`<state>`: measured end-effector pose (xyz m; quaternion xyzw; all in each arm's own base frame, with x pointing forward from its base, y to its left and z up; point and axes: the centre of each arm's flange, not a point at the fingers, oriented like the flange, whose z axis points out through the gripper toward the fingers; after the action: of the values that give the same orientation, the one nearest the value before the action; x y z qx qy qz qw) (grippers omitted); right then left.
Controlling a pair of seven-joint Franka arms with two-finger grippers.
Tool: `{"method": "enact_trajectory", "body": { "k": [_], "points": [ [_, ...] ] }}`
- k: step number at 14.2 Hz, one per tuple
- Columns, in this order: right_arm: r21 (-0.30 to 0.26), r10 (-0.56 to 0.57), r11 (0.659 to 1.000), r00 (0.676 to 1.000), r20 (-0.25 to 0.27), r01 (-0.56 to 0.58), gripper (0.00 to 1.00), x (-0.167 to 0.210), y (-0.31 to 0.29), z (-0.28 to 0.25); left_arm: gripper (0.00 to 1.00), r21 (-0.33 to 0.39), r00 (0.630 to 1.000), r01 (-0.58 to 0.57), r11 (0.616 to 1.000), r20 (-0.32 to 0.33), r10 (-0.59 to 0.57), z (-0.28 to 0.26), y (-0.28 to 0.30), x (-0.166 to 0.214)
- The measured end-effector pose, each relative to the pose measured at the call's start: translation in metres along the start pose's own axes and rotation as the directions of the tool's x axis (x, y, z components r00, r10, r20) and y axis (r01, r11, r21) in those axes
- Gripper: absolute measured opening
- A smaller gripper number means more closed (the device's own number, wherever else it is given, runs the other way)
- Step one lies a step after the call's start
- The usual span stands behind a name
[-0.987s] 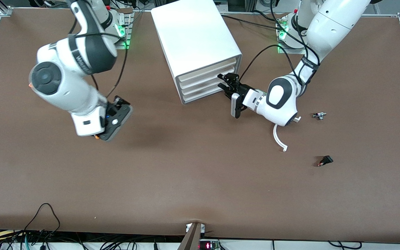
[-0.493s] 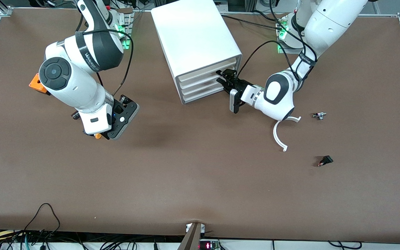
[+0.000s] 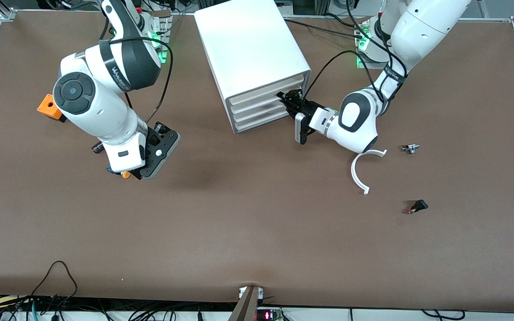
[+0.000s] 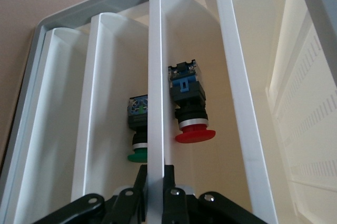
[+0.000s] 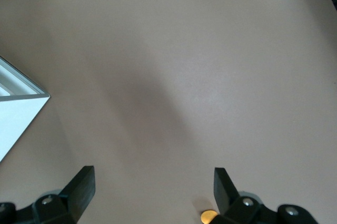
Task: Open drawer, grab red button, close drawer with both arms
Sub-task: 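Grip the drawer front with the left gripper and pull it open, then reach the right gripper down into the open drawer toward the red button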
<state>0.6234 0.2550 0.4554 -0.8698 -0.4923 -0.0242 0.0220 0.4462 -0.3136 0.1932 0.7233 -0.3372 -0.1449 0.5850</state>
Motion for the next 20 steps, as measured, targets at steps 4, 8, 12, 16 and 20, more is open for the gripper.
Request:
{"method": "enact_trajectory", "body": {
  "k": [4,8,12,16,20],
  "points": [
    [-0.004,0.0,1.0,1.0,0.0,0.0,1.0,0.0,0.001,-0.002,0.14,0.01,1.0,-0.003,1.0,-0.013,0.003,-0.007,0.0,0.002],
    [-0.007,0.008,1.0,1.0,0.001,-0.008,1.0,-0.004,0.005,-0.002,0.14,0.026,0.999,-0.01,1.0,-0.032,0.011,-0.018,-0.003,0.006],
    [-0.008,0.014,1.0,1.0,0.002,-0.014,1.0,-0.006,0.009,-0.002,0.14,0.008,0.999,-0.008,1.0,-0.05,0.009,-0.032,-0.017,0.011],
    [-0.009,0.013,1.0,1.0,0.001,-0.013,1.0,-0.006,0.009,-0.002,0.14,0.088,0.997,-0.065,0.994,-0.046,0.069,-0.075,-0.02,0.033],
    [-0.008,0.01,1.0,1.0,0.001,-0.01,1.0,-0.004,0.007,-0.002,0.14,0.104,0.996,-0.065,0.992,-0.062,0.071,-0.094,-0.03,0.037]
  ]
}}
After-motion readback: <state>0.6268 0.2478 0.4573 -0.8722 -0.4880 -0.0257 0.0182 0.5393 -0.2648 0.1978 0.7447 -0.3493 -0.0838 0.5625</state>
